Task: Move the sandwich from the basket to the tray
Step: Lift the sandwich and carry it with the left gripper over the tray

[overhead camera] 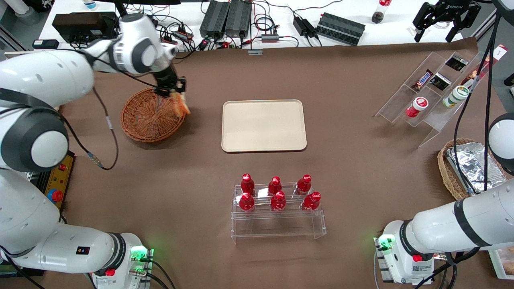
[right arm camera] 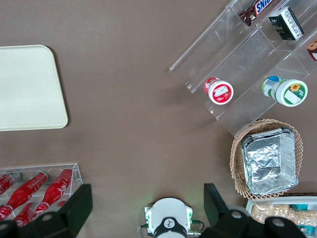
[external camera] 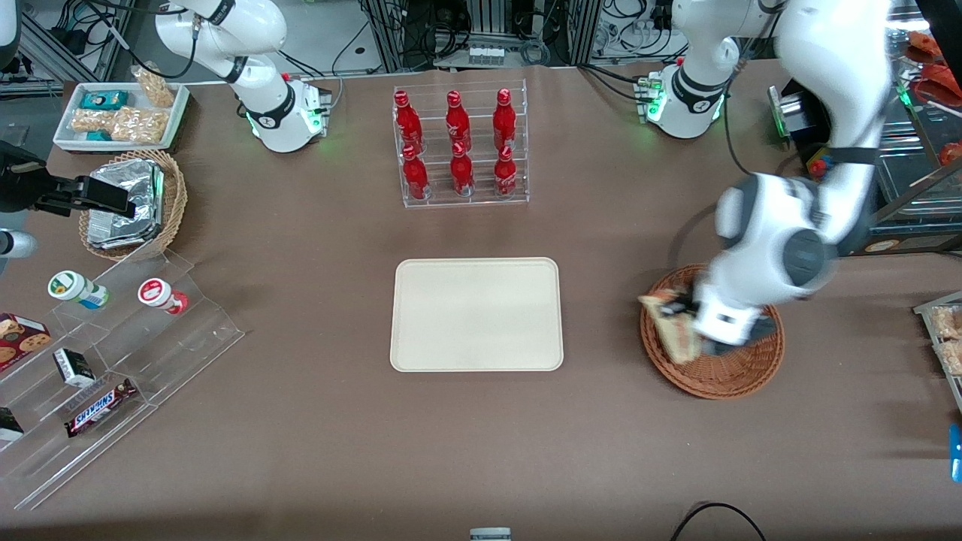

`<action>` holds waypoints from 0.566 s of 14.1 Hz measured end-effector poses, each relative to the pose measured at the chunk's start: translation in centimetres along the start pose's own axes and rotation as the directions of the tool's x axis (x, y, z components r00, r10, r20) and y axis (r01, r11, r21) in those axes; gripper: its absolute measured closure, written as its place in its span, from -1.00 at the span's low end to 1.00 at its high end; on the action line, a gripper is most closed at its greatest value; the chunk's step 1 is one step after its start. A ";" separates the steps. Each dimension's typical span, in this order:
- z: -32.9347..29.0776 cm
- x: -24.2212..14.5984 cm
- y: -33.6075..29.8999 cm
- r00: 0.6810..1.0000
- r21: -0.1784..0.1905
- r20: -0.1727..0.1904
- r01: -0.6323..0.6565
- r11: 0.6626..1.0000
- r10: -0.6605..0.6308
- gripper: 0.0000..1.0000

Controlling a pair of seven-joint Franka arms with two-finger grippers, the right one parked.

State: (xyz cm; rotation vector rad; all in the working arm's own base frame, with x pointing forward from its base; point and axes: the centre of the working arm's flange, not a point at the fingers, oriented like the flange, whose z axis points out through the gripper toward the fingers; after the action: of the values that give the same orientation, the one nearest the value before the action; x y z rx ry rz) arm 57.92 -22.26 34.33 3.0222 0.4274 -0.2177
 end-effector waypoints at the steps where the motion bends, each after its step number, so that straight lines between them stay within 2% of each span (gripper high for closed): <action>1: 0.6 -2.4 3.2 0.998 0.008 0.003 -0.058 0.998 0.058 0.69; 3: 2.4 -6.6 8.1 0.988 0.028 0.022 -0.156 0.987 0.156 0.70; 5: 4.9 -10.3 12.2 0.980 0.052 0.042 -0.198 0.979 0.196 0.70; 8: 8.5 -13.0 17.7 0.981 0.111 0.007 -0.196 0.974 0.196 0.70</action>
State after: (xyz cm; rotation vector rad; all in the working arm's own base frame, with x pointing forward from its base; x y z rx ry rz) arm 49.47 -43.61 29.00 3.1461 0.1183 -0.2289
